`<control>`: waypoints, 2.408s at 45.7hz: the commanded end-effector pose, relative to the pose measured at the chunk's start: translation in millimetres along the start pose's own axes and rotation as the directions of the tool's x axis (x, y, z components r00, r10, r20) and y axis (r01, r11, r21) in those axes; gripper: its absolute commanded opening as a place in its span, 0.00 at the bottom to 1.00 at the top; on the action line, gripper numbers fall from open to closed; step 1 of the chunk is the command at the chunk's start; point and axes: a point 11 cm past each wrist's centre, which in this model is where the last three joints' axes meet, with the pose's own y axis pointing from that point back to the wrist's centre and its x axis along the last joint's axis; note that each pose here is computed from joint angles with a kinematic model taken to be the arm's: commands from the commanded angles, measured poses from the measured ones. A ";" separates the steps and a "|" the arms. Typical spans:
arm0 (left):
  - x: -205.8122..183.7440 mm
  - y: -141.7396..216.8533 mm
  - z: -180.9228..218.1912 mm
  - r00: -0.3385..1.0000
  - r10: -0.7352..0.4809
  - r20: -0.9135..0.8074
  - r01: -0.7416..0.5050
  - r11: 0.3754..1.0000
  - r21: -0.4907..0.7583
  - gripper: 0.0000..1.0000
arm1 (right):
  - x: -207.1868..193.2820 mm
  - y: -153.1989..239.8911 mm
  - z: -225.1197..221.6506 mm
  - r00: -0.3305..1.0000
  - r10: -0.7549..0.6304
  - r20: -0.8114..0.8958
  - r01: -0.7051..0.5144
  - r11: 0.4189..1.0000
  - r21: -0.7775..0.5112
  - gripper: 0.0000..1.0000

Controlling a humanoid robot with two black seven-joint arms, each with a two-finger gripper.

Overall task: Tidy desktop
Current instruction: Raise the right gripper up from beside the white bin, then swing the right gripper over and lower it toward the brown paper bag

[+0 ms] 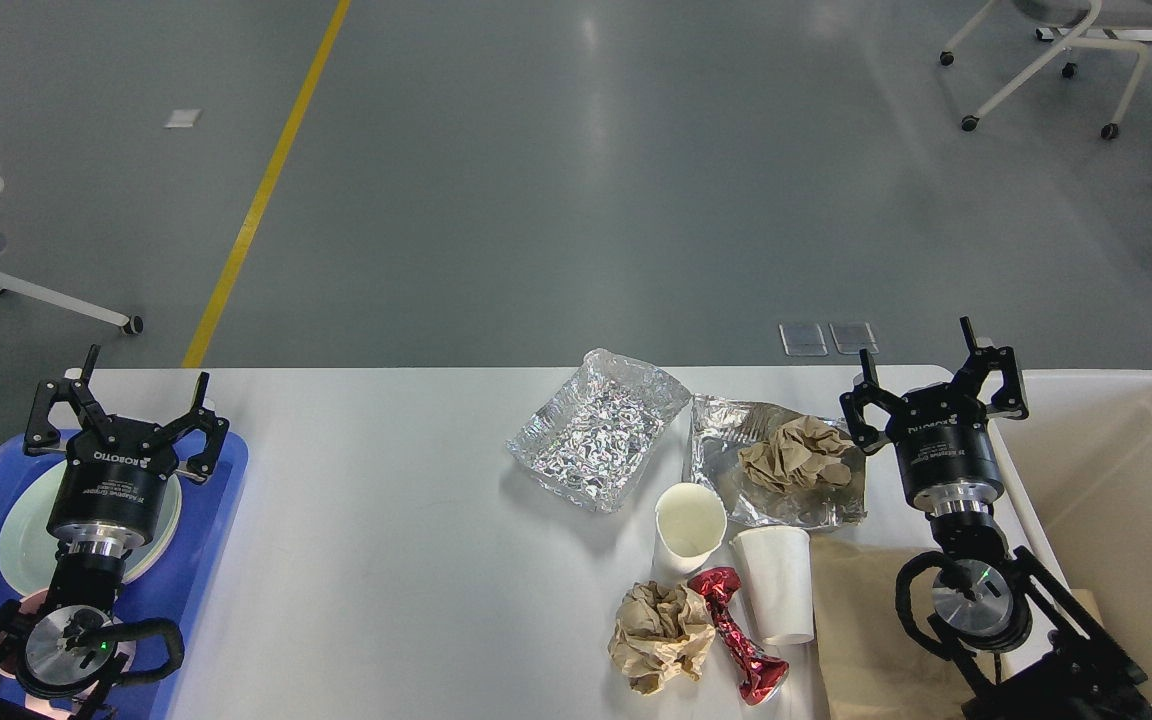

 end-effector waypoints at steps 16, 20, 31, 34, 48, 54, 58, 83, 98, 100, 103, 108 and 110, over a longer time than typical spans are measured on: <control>-0.2 -0.1 -0.1 1.000 -0.001 0.000 0.001 1.000 0.000 0.96 | 2.0 5.2 13.2 1.000 0.003 0.004 -0.003 0.999 -0.032 1.00; 0.2 0.1 0.0 1.000 0.001 0.000 -0.001 1.000 0.000 0.96 | 4.4 6.7 17.5 1.000 0.011 -0.001 -0.011 0.999 -0.046 1.00; 0.2 0.1 0.0 1.000 0.001 0.000 -0.001 1.000 0.000 0.96 | 8.7 8.6 19.6 1.000 0.027 -0.010 -0.027 0.998 -0.054 1.00; -0.3 -0.5 0.1 1.000 -0.001 0.000 0.001 1.000 0.000 0.96 | 10.6 8.5 19.2 0.999 0.032 -0.014 -0.033 0.998 -0.055 1.00; -0.3 -0.5 0.1 1.000 -0.001 0.000 0.001 1.000 0.000 0.96 | 4.9 7.2 24.4 1.000 0.001 -0.014 -0.002 0.997 -0.075 1.00; -0.2 -0.5 0.1 1.000 -0.001 0.000 0.001 1.000 0.000 0.96 | -4.3 4.6 26.4 1.000 -0.025 -0.007 0.024 0.997 -0.078 1.00; -0.3 -0.5 0.1 1.000 -0.001 0.000 0.001 1.000 0.000 0.96 | -8.1 1.7 24.3 0.999 -0.051 -0.001 0.051 0.996 -0.075 1.00; -0.3 -0.5 0.1 1.000 -0.001 0.000 0.001 1.000 0.000 0.96 | -46.2 -33.0 14.9 0.938 -0.288 -0.195 0.240 0.942 -0.235 1.00; -0.3 -0.5 0.1 1.000 -0.001 0.000 0.001 1.000 0.000 0.96 | -58.2 -56.8 -24.4 0.495 -0.661 -0.564 0.193 0.717 -0.670 1.00; 0.2 0.1 0.0 1.000 0.001 0.000 -0.001 1.000 0.000 0.96 | -65.3 -62.5 -30.0 0.361 -0.730 -0.580 0.138 0.657 -0.741 1.00; -0.3 -0.5 0.1 1.000 -0.001 0.000 0.001 1.000 0.000 0.96 | -64.5 -63.7 -35.9 0.242 -0.781 -0.576 0.055 0.603 -0.796 1.00; -0.3 -0.5 0.1 1.000 -0.001 0.000 0.001 1.000 0.000 0.96 | -75.2 -68.9 -48.0 0.061 -0.845 -0.531 -0.061 0.528 -0.847 1.00; -0.3 -0.5 0.1 1.000 -0.001 0.000 0.001 1.000 0.000 0.96 | -81.5 -66.2 -43.4 0.020 -0.877 -0.480 -0.093 0.477 -0.874 1.00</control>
